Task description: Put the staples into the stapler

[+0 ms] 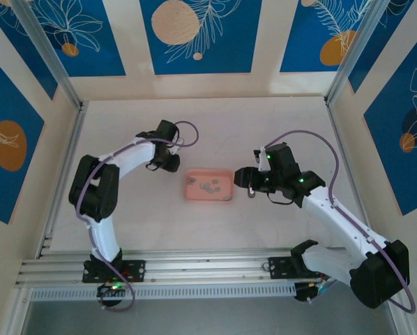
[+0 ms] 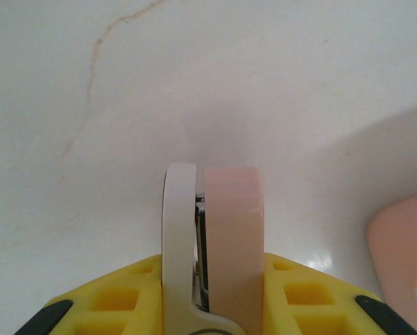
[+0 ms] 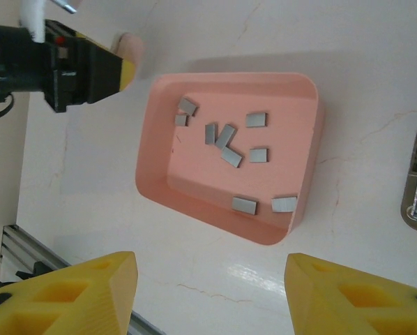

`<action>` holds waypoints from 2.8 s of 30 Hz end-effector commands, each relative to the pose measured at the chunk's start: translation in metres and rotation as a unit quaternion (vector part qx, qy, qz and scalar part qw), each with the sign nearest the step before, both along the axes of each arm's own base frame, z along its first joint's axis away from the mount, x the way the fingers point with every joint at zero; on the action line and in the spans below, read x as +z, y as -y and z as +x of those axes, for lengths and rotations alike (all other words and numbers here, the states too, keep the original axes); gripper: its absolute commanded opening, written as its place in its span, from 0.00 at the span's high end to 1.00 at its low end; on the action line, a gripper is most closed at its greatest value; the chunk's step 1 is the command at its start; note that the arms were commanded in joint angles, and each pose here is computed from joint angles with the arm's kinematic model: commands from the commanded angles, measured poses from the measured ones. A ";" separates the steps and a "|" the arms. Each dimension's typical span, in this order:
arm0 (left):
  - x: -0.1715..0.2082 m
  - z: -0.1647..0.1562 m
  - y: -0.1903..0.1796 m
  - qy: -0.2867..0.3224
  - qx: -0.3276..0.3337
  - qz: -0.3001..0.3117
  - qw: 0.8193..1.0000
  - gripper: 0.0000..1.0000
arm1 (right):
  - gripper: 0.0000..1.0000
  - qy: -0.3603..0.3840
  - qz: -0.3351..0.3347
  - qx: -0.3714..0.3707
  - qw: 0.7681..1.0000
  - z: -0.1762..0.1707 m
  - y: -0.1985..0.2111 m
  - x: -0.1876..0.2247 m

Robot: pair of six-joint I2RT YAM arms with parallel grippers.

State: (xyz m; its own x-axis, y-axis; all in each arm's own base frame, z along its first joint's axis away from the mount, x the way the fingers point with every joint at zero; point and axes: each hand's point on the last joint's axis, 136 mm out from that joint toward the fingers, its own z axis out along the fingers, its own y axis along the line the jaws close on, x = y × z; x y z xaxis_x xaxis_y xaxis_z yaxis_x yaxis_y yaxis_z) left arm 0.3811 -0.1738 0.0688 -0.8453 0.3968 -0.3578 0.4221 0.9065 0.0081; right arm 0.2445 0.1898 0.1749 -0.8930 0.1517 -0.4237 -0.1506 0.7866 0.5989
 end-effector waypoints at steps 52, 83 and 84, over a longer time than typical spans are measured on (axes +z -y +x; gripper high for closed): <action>0.166 -0.206 0.085 0.245 -0.554 -0.321 0.728 0.77 | 0.34 0.499 -0.002 0.510 0.701 -0.079 -0.116 0.103; 0.169 -0.214 0.108 0.244 -0.584 -0.330 0.701 0.76 | 0.45 0.441 0.016 0.530 0.724 -0.073 -0.130 0.067; 0.169 -0.213 0.108 0.245 -0.583 -0.329 0.701 0.76 | 0.45 0.440 0.016 0.532 0.724 -0.074 -0.130 0.067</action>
State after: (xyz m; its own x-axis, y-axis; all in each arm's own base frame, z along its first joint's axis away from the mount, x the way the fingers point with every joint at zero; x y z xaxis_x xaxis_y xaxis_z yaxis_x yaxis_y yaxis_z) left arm 0.1720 -0.2754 0.2179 0.1343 0.3941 -0.9092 0.9872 -0.1324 0.0884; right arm 0.1731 0.3194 0.2487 0.1102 -0.3870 -0.9155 -0.9939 -0.0528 -0.0973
